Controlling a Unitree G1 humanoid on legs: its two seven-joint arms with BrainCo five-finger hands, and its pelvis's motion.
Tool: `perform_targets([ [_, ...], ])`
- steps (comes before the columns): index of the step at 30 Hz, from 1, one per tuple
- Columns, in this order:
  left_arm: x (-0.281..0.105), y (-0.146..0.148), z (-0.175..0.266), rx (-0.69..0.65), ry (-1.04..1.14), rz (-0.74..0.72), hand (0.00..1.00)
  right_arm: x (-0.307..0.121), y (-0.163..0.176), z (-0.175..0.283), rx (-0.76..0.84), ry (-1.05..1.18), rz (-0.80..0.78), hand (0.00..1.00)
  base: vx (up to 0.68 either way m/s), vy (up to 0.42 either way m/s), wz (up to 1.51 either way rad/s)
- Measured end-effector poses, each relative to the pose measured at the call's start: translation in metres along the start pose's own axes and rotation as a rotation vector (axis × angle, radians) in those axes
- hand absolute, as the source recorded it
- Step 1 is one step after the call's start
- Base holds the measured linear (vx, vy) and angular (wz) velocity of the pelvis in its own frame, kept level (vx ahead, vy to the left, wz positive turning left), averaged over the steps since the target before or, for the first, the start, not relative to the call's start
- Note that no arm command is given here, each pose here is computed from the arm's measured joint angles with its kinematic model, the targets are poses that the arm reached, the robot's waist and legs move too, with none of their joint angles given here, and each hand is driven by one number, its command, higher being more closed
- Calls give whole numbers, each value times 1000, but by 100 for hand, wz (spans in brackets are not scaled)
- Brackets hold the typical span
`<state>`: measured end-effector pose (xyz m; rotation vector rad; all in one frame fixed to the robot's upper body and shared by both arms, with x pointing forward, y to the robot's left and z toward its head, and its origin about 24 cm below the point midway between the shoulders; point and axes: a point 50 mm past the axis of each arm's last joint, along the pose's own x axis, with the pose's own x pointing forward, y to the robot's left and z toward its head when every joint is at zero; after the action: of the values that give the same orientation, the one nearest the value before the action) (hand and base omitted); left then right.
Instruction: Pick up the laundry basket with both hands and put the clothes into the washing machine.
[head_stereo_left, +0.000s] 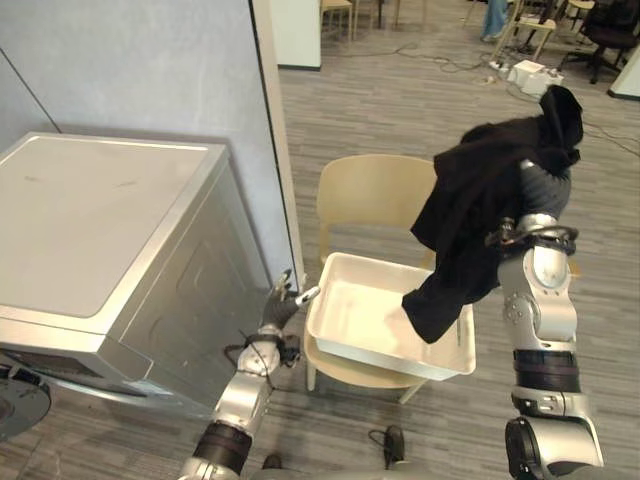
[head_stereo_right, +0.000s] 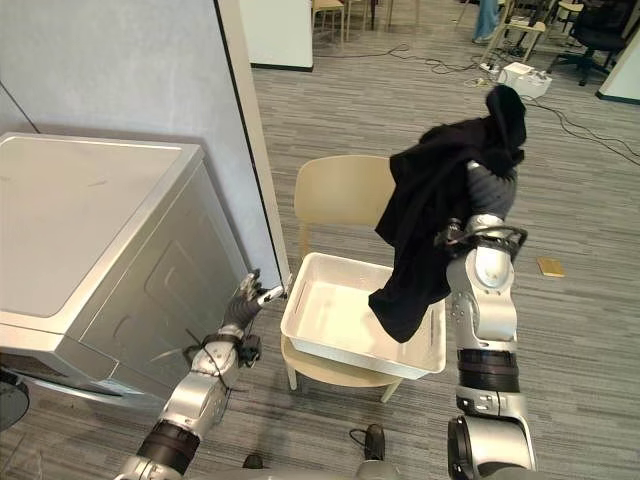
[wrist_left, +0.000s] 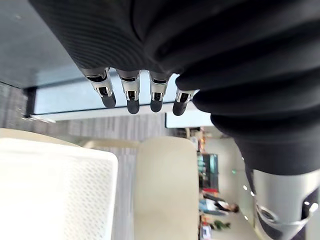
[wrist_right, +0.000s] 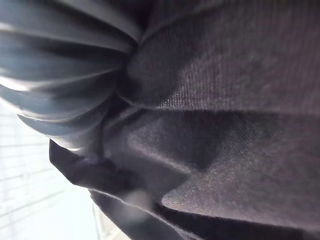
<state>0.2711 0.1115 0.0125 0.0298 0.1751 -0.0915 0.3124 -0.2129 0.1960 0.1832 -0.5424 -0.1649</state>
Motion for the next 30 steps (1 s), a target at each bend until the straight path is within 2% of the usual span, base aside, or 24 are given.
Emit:
perform_targets([
  [5,14,-35,34,-9,-115,-159,0,1,20,12,45,-59,94,100,-26,-7,-11],
  [12,16,-65,46,-99,-117,-300,0,-3,35,4,125,-24,126,100,-12,-1,-1],
  [16,19,-80,55,-99,-130,-364,0,-8,49,3,167,-13,176,100,0,0,0],
  [23,28,-87,78,-168,-168,-357,0,-22,59,-9,238,40,207,100,-10,2,-5],
  [30,34,-90,107,-204,-255,-359,0,-26,61,-13,238,56,209,100,-2,1,-1],
])
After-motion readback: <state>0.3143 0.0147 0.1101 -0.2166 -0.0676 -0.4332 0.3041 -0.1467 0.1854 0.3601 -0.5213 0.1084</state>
